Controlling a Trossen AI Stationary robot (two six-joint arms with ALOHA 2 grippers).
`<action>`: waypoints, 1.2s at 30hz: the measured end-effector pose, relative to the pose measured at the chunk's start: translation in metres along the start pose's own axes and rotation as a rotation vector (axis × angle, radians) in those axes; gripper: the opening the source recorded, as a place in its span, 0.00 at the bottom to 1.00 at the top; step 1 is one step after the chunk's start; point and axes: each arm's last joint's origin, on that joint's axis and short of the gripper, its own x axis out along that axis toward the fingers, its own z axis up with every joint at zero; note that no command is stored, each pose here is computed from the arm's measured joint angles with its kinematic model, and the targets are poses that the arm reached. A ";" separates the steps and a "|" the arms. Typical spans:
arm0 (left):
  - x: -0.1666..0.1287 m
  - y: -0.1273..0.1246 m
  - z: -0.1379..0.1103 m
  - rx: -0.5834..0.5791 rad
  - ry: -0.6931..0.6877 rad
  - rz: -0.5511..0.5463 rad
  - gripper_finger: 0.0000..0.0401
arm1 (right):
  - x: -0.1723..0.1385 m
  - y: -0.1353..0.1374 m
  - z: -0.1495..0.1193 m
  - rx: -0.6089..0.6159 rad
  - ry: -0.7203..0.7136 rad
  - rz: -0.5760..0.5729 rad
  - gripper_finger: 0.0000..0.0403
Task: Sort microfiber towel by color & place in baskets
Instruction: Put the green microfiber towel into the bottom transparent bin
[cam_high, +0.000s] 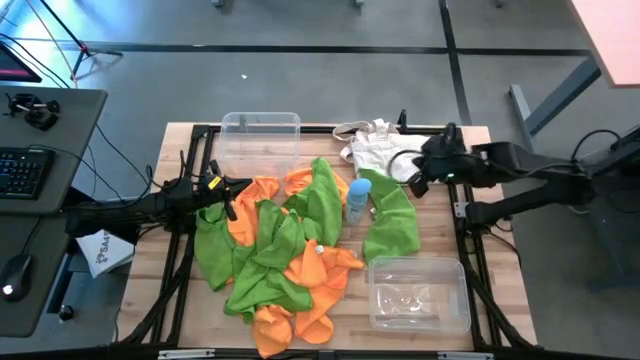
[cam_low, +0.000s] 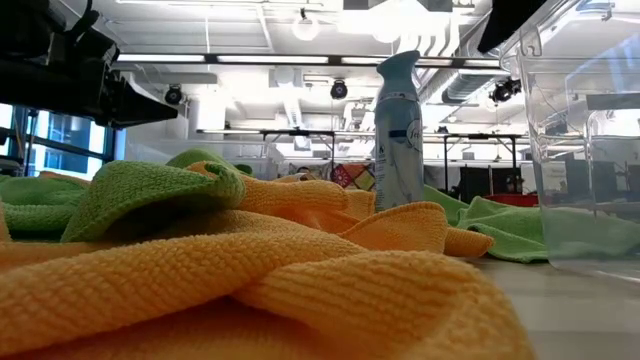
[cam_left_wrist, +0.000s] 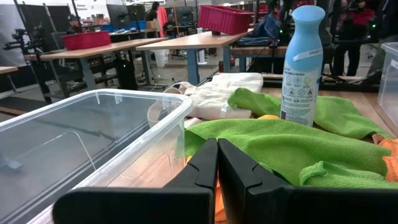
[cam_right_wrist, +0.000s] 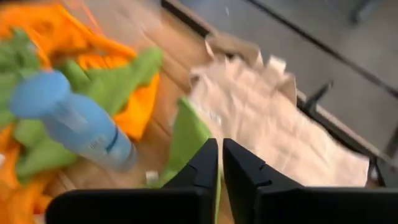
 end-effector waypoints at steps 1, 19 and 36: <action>0.000 0.000 0.000 0.000 0.000 0.000 0.00 | 0.005 0.003 -0.001 0.004 0.027 -0.016 0.09; 0.000 0.000 0.000 0.000 0.000 0.000 0.00 | 0.069 0.025 -0.046 -0.005 0.350 -0.080 0.51; 0.000 0.000 0.000 0.000 0.000 0.000 0.00 | 0.143 0.018 -0.136 0.134 0.349 0.180 0.52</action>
